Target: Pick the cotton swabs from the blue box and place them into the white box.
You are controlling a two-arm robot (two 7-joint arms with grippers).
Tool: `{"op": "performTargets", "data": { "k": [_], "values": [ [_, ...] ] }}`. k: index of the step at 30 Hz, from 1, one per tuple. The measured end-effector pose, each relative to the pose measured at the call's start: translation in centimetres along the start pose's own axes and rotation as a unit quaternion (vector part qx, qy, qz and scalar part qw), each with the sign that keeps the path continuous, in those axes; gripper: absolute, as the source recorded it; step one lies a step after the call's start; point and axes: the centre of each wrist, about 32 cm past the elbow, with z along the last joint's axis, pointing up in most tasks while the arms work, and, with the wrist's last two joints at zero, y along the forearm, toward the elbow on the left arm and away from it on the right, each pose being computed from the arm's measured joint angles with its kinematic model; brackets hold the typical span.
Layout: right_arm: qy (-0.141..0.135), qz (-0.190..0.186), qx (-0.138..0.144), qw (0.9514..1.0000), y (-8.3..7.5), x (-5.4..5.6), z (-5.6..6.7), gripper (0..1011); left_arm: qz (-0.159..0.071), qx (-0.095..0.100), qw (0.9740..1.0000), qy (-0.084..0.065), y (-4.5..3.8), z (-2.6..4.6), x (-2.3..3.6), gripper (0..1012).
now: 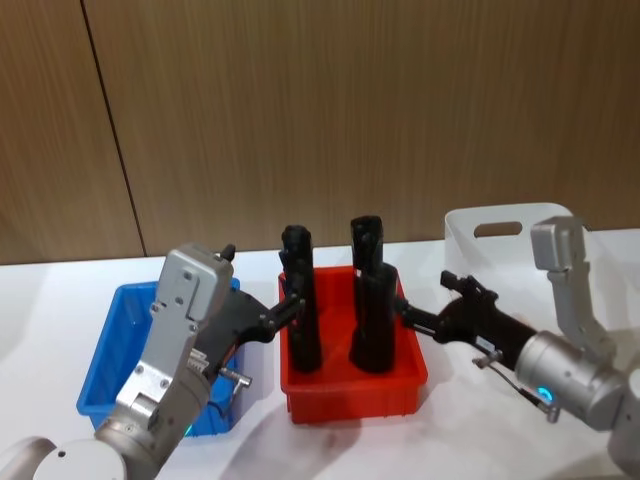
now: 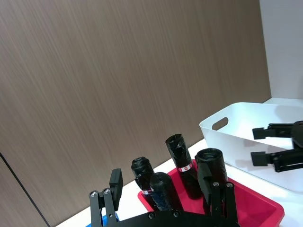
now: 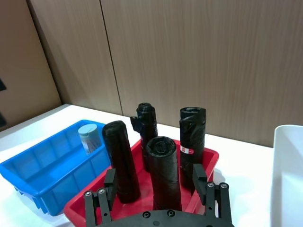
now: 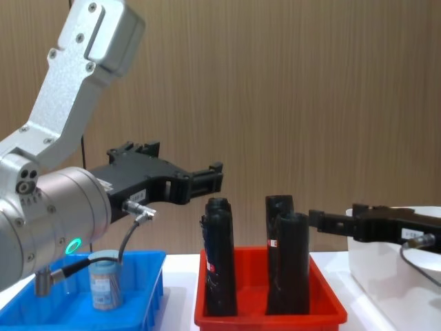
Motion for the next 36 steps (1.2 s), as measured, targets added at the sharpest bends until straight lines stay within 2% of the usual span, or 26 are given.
{"op": "performTargets", "data": {
  "k": [13,22,36],
  "values": [
    [0.026,0.023,-0.019,0.9992,2.6,2.4,-0.7,1002,0.000,0.000,1.0000,0.000,0.00,0.00,0.00,999],
    [0.037,0.040,-0.030,0.9981,4.0,3.6,-1.1,1002,0.000,0.000,1.0000,0.000,0.00,0.00,0.00,1000],
    [0.038,0.068,-0.051,0.9957,6.2,4.5,-1.5,1001,0.000,0.000,1.0000,0.000,0.00,0.00,0.00,1000]
  ]
}}
